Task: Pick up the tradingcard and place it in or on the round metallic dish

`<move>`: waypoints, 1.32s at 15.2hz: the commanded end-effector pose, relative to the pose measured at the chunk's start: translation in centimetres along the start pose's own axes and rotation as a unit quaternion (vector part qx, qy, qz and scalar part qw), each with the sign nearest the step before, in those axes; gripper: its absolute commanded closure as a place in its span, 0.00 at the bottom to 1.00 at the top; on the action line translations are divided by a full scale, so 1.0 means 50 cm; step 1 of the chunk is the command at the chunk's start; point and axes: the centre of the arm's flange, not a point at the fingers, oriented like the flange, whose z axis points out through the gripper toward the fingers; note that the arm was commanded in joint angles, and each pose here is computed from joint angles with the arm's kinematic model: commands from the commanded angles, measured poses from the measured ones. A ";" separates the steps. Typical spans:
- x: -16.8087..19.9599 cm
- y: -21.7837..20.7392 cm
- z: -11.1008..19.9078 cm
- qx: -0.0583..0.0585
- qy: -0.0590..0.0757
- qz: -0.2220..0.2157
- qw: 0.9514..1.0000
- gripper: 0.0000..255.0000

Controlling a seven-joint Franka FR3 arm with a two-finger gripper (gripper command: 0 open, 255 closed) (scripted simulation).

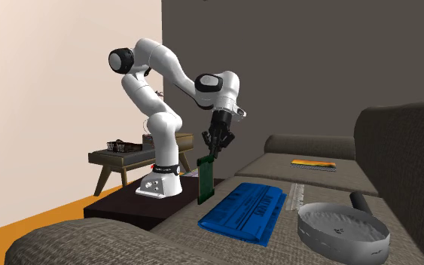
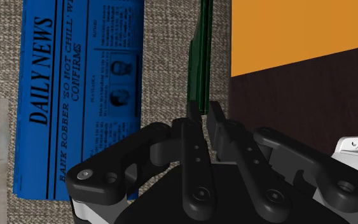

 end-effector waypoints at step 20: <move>-0.099 0.003 -0.186 0.001 0.000 0.000 1.000 1.00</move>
